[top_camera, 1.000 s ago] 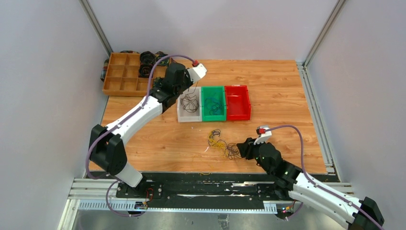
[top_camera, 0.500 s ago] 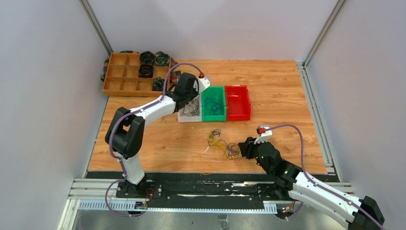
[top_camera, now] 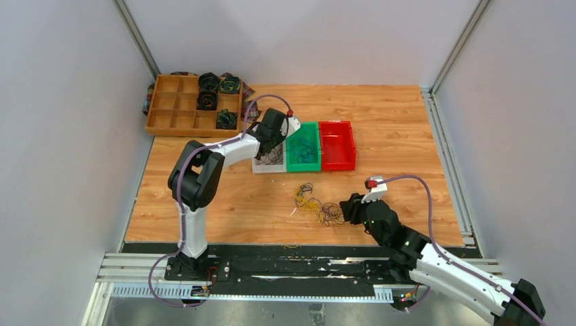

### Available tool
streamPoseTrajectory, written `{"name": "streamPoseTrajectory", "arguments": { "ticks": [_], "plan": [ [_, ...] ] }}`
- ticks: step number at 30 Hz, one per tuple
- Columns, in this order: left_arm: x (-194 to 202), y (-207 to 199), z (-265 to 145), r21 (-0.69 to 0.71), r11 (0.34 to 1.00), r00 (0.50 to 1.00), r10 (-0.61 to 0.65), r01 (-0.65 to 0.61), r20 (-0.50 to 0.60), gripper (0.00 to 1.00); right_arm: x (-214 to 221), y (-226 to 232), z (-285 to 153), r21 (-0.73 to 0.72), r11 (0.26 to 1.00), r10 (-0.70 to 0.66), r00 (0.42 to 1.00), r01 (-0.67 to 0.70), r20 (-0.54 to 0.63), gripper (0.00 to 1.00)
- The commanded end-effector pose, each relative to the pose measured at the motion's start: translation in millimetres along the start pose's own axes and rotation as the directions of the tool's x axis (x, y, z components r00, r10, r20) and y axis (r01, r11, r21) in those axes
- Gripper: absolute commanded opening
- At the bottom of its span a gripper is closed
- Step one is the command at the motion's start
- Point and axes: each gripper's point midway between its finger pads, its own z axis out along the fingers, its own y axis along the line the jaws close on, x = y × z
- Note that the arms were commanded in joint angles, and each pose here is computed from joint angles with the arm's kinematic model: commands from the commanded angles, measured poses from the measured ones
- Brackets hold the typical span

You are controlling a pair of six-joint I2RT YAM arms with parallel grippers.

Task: Untangle the cables
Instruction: Place the cable in the bin.

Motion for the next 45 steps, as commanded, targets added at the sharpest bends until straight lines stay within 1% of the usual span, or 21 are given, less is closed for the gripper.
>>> {"name": "streamPoseTrajectory", "arguments": {
  "ticks": [1,3,5,8,9,11,13,14,16,19,23,26,28,29,31,34,37,38,40,45],
  "plan": [
    [-34.1,27.8,-17.5,-0.006,0.998,0.998,-0.056,0.057,0.034,0.08,-24.1,0.6,-4.1,0.026,1.0,0.002,0.999,-0.003,0.032,0.41],
    [-42.3,30.6,-29.8,0.03,0.998,0.997,-0.065,0.064,0.033,0.22,-25.1,-0.4,-5.4,0.037,0.999,-0.002,1.0,0.002,0.012,0.41],
    [-49.4,34.2,-42.8,0.057,0.996,0.997,-0.065,0.062,0.042,0.43,-24.1,-0.9,-6.3,0.047,0.999,-0.002,1.0,0.003,-0.013,0.42],
    [-58.9,42.5,-65.8,0.085,0.995,0.997,-0.059,0.055,0.053,0.65,-15.7,-7.5,-7.9,0.101,0.995,-0.001,0.996,0.01,-0.088,0.48],
    [-58.5,43.7,-74.2,0.102,0.994,0.998,-0.054,0.05,0.041,0.71,-14.5,-9.3,-9.5,0.122,0.993,0.005,0.994,0.009,-0.112,0.5],
    [-62.2,46.7,-92.4,0.14,0.989,0.997,-0.059,0.053,0.042,0.82,-12.2,-5.4,-11.1,0.116,0.993,0.017,0.989,0.0,-0.147,0.52],
    [-66.2,48.5,-110.7,0.177,0.983,0.997,-0.058,0.048,0.048,0.91,-9.3,2.7,-11.1,0.077,0.997,0.03,0.986,-0.017,-0.163,0.53],
    [-67.4,49.1,-120.1,0.193,0.98,0.997,-0.06,0.05,0.05,0.94,-6.8,6.0,-10.6,0.055,0.998,0.031,0.985,-0.022,-0.168,0.52],
    [-69.6,50.3,-138.4,0.222,0.974,0.996,-0.063,0.049,0.056,0.97,0.6,7.5,-9.9,0.042,0.999,0.037,0.982,-0.029,-0.187,0.51],
    [-72.3,54.6,-164.7,0.236,0.97,0.993,-0.078,0.056,0.086,1.0,18.9,5.0,-11.4,0.057,0.998,0.052,0.966,-0.039,-0.254,0.5],
    [-75.8,60.4,-194.3,0.236,0.969,0.984,-0.11,0.074,0.14,0.98,52.6,-3.3,-16.8,0.099,0.994,0.088,0.928,-0.056,-0.361,0.48],
    [-77.9,61.2,-210.4,0.246,0.966,0.976,-0.128,0.082,0.176,0.98,67.7,-9.2,-19.8,0.127,0.989,0.118,0.913,-0.073,-0.39,0.46],
    [-79.5,60.0,-219.4,0.26,0.963,0.971,-0.13,0.075,0.202,0.98,71.4,-12.0,-18.7,0.137,0.987,0.134,0.916,-0.087,-0.378,0.42],
    [-79.8,58.0,-222.3,0.271,0.96,0.969,-0.125,0.065,0.213,0.98,68.7,-11.2,-16.0,0.134,0.986,0.143,0.924,-0.101,-0.355,0.39],
    [-78.7,54.6,-225.6,0.285,0.957,0.968,-0.117,0.05,0.223,0.98,61.6,-9.7,-11.6,0.122,0.984,0.161,0.939,-0.129,-0.305,0.3],
    [-75.8,46.3,-228.8,0.32,0.947,0.969,-0.109,0.033,0.223,0.98,45.5,-5.3,-6.1,0.088,0.981,0.186,0.955,-0.171,-0.23,0.19],
    [-76.2,40.4,-233.9,0.356,0.934,0.967,-0.115,0.028,0.227,0.98,27.4,-6.1,-6.9,0.079,0.982,0.181,0.967,-0.169,-0.179,0.03],
    [-77.0,39.2,-236.4,0.366,0.93,0.966,-0.118,0.027,0.23,0.99,19.4,-5.9,-7.9,0.078,0.983,0.179,0.971,-0.168,-0.159,0.01],
    [-80.6,34.0,-242.3,0.4,0.916,0.961,-0.129,0.021,0.245,1.0,5.6,-8.6,-12.6,0.083,0.986,0.151,0.98,-0.141,-0.131,0.01],
    [-86.1,14.1,-255.3,0.477,0.879,0.953,-0.134,-0.012,0.271,0.97,-28.4,-6.0,-23.3,0.071,0.991,0.12,0.99,-0.115,-0.068,0.01]
  ]
}}
